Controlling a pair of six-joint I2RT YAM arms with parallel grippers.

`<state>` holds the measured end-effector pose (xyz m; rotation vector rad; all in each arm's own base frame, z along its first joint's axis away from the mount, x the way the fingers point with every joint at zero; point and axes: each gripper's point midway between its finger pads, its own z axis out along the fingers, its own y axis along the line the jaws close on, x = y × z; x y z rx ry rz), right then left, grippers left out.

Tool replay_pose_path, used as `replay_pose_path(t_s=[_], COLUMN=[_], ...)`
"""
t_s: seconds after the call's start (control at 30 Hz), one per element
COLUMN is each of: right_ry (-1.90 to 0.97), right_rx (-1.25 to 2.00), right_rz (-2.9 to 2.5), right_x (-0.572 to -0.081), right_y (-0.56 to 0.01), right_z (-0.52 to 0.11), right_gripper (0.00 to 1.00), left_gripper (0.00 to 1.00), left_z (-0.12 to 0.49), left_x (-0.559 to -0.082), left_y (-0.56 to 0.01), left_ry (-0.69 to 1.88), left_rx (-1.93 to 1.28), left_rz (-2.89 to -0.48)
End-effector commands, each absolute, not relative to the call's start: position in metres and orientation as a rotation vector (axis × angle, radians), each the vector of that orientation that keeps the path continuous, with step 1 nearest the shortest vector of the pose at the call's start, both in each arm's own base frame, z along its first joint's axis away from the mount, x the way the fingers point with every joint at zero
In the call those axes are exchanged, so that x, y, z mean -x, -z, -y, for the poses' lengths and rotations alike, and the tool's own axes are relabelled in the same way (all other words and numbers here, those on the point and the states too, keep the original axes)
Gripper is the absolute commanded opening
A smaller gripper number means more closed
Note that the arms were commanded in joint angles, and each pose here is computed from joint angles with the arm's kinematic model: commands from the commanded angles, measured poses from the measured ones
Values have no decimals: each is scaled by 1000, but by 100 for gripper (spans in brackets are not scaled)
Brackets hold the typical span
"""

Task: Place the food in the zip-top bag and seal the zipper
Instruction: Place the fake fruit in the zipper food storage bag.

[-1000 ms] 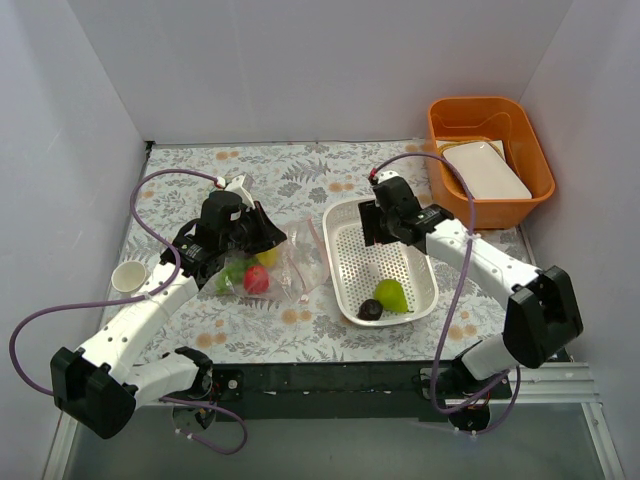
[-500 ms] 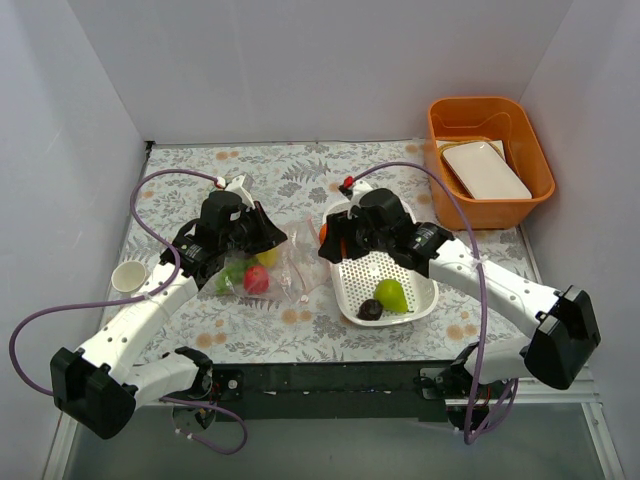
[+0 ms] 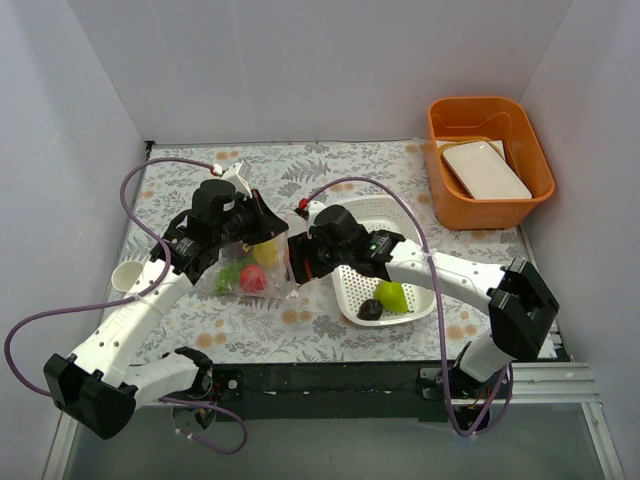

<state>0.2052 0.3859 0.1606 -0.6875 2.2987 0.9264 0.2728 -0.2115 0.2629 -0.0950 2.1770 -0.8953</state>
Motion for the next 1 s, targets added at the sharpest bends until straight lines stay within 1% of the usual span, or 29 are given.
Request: replay_pose_path(t_s=[0.0, 0.03, 0.13, 0.17, 0.23, 0.27, 0.33, 0.4, 0.5, 0.57, 0.67, 0.73, 0.77, 0.83, 0.9, 0.93, 0.97], right_ry=[-997, -1000, -1020, -1032, -1039, -1019, -997, -968, -928, -889, -858, -813, -789, -703, -668, -611, -555], right_rx=[652, 656, 663, 667, 666, 652, 638, 606, 566, 539, 488, 465, 427, 362, 300, 284, 243], right_rz=[-2183, -2175, -2147, -2138, -2127, -2129, -2134, -2120, -2090, -2083, -2043, -2054, -2024, -2040, -2020, -2067, -2070], right_x=[-223, -226, -231, -232, -234, -238, -240, -244, -249, -251, -252, -250, -252, -253, -250, -246, -248], right_y=[-195, -197, -208, -210, -213, -212, -211, -216, -226, -227, -245, -242, -254, -245, -253, -236, -233], right_z=[-417, -420, -433, -437, -442, -442, -441, -435, -423, -414, -396, -382, -370, -345, -323, -307, -294], right_gripper=[41, 41, 48, 55, 64, 73, 79, 91, 96, 96, 97, 97, 97, 97, 97, 98, 98], left_gripper=[0, 0, 0, 0, 0, 0, 0, 0, 0, 0, 0, 0, 0, 0, 0, 0, 0], left_z=[204, 201, 192, 190, 186, 184, 181, 177, 171, 170, 164, 164, 163, 163, 163, 164, 165], left_x=[-260, -261, -259, -260, -259, -260, -259, -259, -261, -261, -264, -265, -265, -265, -266, -266, -265], left_y=[-289, -292, -290, -291, -291, -291, -295, -299, -303, -304, -304, -303, -302, -298, -299, -299, -298], left_ry=[899, 878, 832, 815, 799, 787, 784, 765, 731, 729, 691, 684, 680, 676, 677, 680, 684], left_rx=[68, 80, 104, 113, 125, 135, 150, 164, 185, 191, 216, 217, 216, 217, 212, 210, 207], left_rz=[-2148, -2140, -2158, -2153, -2154, -2151, -2137, -2124, -2109, -2105, -2093, -2098, -2103, -2110, -2102, -2103, -2105])
